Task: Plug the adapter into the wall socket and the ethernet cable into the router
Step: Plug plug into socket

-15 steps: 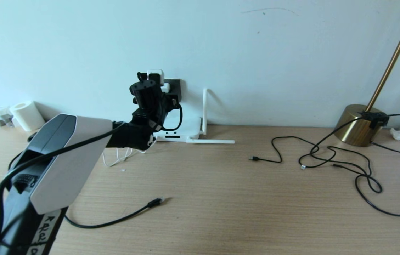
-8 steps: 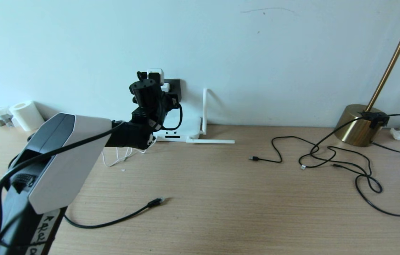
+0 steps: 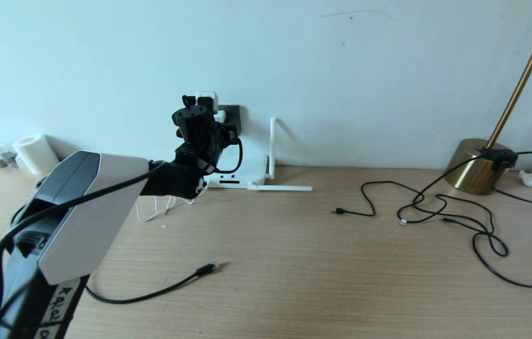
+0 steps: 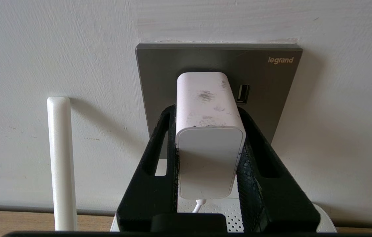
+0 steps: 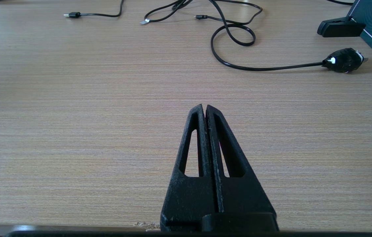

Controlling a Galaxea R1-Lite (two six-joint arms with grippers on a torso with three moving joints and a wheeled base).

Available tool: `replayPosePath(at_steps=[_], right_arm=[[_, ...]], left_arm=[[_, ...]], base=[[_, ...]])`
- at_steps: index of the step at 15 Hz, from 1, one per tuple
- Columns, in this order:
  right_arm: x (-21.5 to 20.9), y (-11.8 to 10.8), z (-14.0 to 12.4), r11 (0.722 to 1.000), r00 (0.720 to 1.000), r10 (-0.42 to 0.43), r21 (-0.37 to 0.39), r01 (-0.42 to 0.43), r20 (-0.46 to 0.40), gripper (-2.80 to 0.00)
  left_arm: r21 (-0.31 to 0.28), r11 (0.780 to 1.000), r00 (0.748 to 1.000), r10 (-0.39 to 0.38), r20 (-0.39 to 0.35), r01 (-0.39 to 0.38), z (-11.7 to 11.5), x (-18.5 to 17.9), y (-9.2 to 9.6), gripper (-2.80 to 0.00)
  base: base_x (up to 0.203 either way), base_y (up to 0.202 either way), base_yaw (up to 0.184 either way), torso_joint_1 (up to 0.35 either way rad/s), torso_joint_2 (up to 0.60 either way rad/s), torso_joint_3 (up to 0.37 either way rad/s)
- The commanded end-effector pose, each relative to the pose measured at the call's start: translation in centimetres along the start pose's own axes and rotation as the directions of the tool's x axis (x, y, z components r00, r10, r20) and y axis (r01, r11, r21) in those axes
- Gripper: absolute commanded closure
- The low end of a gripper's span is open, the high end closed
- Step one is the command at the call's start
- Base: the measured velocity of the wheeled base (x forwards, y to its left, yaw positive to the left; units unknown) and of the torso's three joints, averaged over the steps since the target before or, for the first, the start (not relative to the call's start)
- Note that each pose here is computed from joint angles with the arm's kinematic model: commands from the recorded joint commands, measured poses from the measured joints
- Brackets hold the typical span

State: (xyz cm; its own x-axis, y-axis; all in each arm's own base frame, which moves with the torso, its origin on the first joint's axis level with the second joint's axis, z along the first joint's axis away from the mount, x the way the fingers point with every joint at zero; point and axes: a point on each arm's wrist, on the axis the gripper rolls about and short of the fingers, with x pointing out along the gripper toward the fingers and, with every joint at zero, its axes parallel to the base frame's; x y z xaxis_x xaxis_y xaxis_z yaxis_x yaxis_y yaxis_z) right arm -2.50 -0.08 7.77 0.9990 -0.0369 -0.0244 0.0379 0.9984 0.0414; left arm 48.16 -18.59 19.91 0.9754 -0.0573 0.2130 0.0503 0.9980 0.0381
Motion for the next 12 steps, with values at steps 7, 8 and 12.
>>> replayPosePath(at_steps=[7,8,12], right_arm=[[-0.01,0.00,0.00,1.000,1.000,0.001,-0.001,-0.001,0.001,0.00],[-0.01,0.00,0.00,1.000,1.000,0.000,-0.001,0.000,0.001,0.00],[0.00,0.00,0.00,1.000,1.000,0.001,-0.001,-0.001,0.000,0.00]], left_arm=[[-0.003,1.000,1.000,0.003,0.009,-0.003,0.02,0.01,0.00,-2.80],[-0.003,1.000,1.000,0.003,0.009,-0.003,0.02,0.01,0.00,-2.80],[-0.006,1.000,1.000,0.010,0.015,-0.009,0.39,-0.12,0.10,-2.80]], base=[[0.000,0.000,0.000,0.000,0.00,0.000],[0.000,0.000,0.000,0.000,0.00,0.000],[0.000,0.000,0.000,0.000,0.00,0.000]])
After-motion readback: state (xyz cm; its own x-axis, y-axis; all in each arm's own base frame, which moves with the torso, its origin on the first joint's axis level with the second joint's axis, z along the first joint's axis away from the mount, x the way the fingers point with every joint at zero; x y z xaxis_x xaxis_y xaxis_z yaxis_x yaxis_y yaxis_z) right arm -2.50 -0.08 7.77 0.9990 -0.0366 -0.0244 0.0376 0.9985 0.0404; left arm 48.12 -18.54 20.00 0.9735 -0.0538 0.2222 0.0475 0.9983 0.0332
